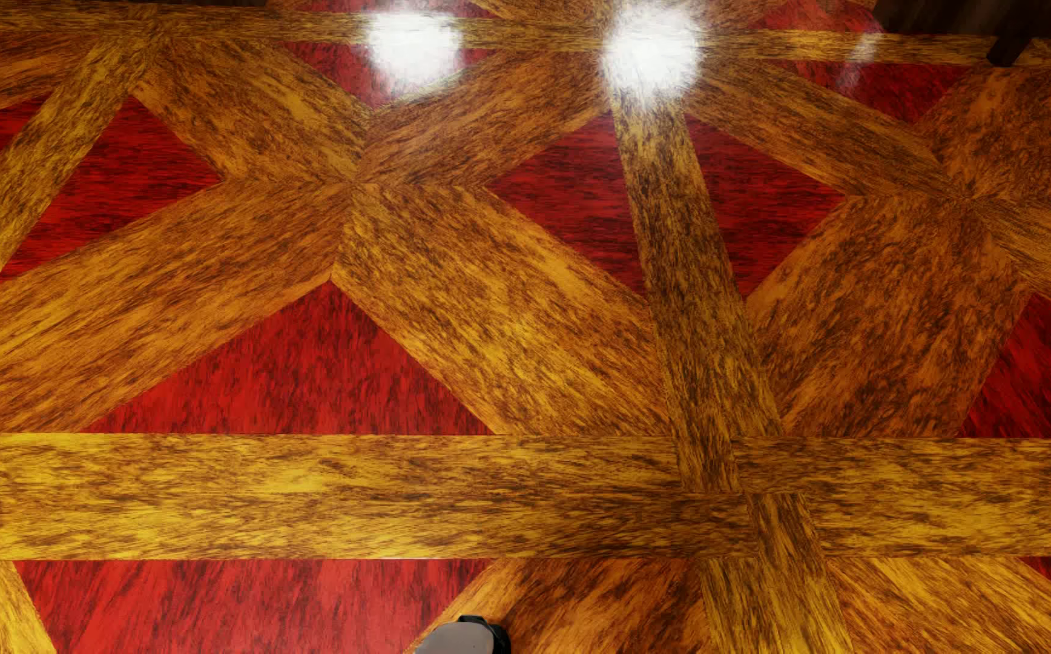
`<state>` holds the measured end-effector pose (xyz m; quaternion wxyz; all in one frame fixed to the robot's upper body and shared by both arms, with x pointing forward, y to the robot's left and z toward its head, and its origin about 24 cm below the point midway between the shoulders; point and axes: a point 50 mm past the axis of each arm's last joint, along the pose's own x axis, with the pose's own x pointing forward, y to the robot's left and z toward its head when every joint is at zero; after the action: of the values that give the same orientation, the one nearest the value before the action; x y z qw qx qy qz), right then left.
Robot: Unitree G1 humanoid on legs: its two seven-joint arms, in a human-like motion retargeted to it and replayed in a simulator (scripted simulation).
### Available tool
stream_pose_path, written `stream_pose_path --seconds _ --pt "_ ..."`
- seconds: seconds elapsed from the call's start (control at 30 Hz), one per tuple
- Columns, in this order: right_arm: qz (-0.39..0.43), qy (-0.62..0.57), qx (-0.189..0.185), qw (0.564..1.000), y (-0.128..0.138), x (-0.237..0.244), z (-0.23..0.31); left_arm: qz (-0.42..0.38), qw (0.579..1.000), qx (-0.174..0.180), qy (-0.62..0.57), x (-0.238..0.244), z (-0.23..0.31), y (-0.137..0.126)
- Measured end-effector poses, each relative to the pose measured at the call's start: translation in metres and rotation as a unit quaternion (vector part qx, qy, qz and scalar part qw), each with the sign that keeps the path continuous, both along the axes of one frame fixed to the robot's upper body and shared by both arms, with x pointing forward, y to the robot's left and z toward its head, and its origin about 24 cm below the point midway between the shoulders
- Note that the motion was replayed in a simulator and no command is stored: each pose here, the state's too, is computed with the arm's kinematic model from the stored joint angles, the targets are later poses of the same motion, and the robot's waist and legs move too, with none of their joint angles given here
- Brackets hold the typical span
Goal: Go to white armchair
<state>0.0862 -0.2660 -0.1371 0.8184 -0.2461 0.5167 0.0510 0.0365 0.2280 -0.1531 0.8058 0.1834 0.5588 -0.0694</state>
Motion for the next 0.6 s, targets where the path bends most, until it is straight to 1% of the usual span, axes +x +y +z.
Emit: stream_pose_path --seconds 0.1,0.2,0.27,0.33,0.4,0.43,0.47,0.5,0.53,0.6 --pt "0.008 -0.018 0.004 1.0 0.003 0.009 0.004 0.008 0.998 0.006 0.064 -0.044 -0.004 0.002" --pt "0.0 -0.011 0.02 1.0 0.011 -0.005 0.0 0.019 0.992 0.004 0.122 -0.088 -0.003 -0.001" --pt "0.008 -0.003 0.044 0.999 0.029 -0.014 -0.005 0.027 0.988 0.006 0.15 -0.109 0.0 -0.001" --pt "0.026 -0.008 0.08 0.996 0.059 -0.009 -0.009 0.029 0.984 0.014 0.176 -0.121 0.0 0.003" --pt "0.066 -0.013 0.11 0.992 0.088 0.0 -0.011 -0.006 0.984 0.025 0.178 -0.109 -0.003 0.009" --pt "0.094 -0.02 0.118 0.988 0.098 0.006 -0.009 -0.022 0.986 0.029 0.162 -0.094 -0.004 0.013" --pt "0.115 -0.028 0.12 0.986 0.102 0.011 -0.006 -0.024 0.99 0.034 0.137 -0.078 -0.004 0.018" --pt "0.118 -0.031 0.117 0.986 0.099 0.013 -0.005 -0.015 0.993 0.039 0.11 -0.062 -0.002 0.023" --pt "0.104 -0.026 0.107 0.988 0.09 0.01 -0.006 -0.004 0.996 0.043 0.08 -0.046 0.0 0.028" --pt "0.066 0.01 0.075 0.995 0.064 -0.008 -0.012 0.005 0.999 0.045 0.02 -0.012 0.007 0.034"
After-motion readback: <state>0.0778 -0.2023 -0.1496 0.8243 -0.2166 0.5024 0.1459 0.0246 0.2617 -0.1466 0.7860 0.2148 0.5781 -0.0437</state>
